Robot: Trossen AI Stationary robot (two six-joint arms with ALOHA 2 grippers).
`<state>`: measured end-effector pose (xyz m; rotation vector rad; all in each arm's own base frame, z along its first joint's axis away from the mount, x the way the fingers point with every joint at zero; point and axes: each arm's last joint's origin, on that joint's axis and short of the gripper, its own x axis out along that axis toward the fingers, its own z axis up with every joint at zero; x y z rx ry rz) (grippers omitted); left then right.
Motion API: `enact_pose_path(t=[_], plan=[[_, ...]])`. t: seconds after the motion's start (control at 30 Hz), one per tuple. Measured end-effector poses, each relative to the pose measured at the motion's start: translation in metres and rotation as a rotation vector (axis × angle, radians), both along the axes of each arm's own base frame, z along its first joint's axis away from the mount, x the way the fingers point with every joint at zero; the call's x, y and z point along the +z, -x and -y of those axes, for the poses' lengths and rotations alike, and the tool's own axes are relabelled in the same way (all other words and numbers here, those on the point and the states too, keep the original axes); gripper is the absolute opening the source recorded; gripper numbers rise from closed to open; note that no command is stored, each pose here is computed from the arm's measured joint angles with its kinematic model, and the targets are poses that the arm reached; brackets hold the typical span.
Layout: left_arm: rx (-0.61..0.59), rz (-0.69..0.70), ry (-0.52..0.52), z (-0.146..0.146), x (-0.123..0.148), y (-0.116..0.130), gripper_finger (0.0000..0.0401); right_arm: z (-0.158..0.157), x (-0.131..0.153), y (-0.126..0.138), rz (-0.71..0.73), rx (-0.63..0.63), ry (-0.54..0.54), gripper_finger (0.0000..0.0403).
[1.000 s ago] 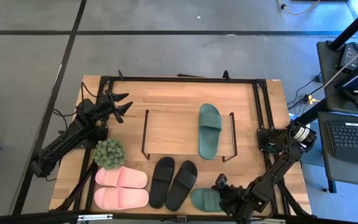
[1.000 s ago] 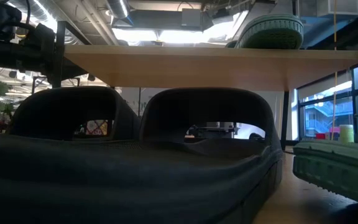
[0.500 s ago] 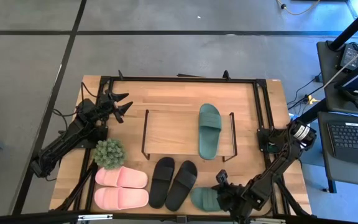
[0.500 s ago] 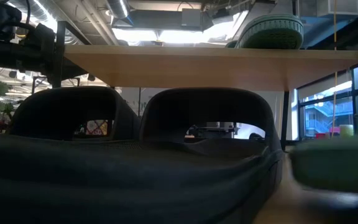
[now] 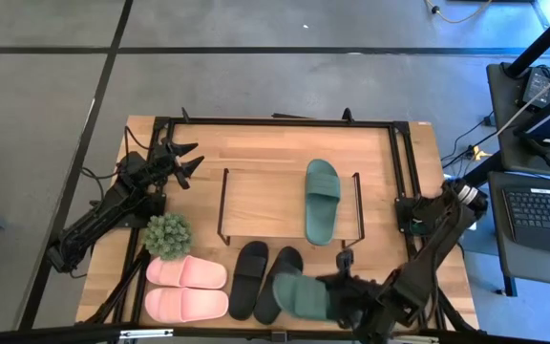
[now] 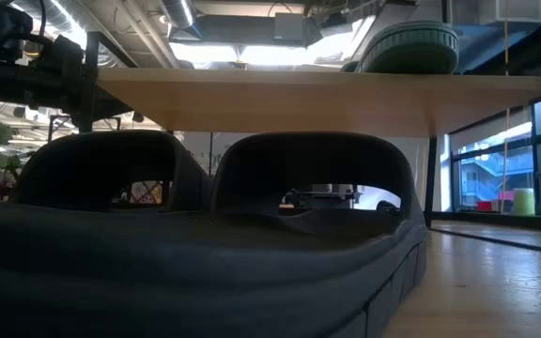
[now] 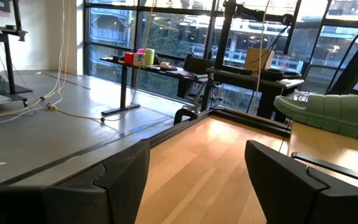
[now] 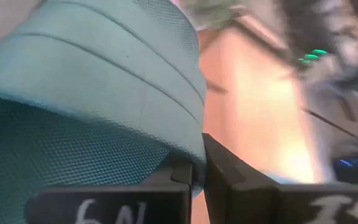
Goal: Pick and place slides into the shelf
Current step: Put green slipper on the shelf
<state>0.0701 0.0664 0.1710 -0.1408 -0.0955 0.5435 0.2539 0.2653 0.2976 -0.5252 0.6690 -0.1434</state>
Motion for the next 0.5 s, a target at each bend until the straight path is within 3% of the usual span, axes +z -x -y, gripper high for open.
enact_pose_path(t=[0.27, 0.5], plan=[[0.0, 0.001, 0.0, 0.0, 0.0, 0.0, 0.0255, 0.059, 0.079, -0.045, 0.204, -0.285, -0.056, 0.0017], [0.0, 0.0, 0.001, 0.0, 0.0, 0.0, 0.0255, 0.147, 0.106, -0.087, 0.3, -0.565, -0.1, 0.0017]])
